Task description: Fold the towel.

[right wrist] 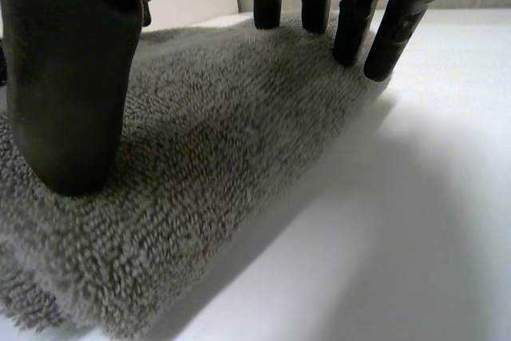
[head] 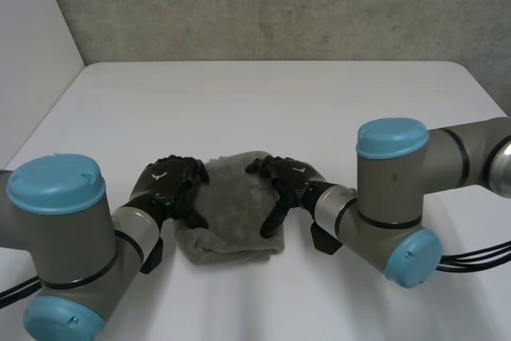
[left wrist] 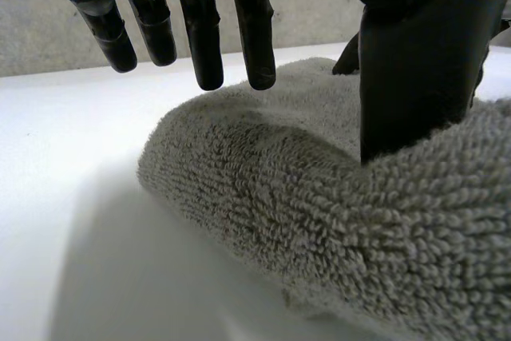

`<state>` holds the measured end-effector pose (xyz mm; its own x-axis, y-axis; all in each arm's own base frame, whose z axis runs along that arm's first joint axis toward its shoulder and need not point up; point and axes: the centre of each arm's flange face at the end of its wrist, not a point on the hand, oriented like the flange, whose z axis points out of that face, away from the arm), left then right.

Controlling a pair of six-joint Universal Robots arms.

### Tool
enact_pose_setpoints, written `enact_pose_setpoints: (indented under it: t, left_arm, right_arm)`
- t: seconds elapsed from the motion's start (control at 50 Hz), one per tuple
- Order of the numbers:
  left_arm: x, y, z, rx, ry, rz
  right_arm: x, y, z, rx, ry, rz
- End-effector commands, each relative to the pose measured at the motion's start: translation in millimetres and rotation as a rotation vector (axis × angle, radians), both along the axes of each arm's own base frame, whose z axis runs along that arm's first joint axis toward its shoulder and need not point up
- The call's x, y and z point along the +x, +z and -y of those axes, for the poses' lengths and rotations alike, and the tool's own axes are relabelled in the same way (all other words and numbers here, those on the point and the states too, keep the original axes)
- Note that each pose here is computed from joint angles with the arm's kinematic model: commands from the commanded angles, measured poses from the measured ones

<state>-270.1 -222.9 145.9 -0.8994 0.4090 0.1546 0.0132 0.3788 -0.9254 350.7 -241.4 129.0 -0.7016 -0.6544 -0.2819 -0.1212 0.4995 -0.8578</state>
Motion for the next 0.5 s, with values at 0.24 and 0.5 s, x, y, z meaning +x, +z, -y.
enact_pose_setpoints:
  t: [0.24, 0.5]
  left_arm:
    - [-5.4, -33.9, 6.3, -0.032, -0.054, 0.132]
    - [-5.6, 1.0, 13.9, -0.129, -0.018, 0.090]
  right_arm:
    - [-3.7, -6.4, 11.8, -0.130, -0.052, -0.142]
    - [-5.5, 19.0, -1.3, -0.157, -0.010, -0.099]
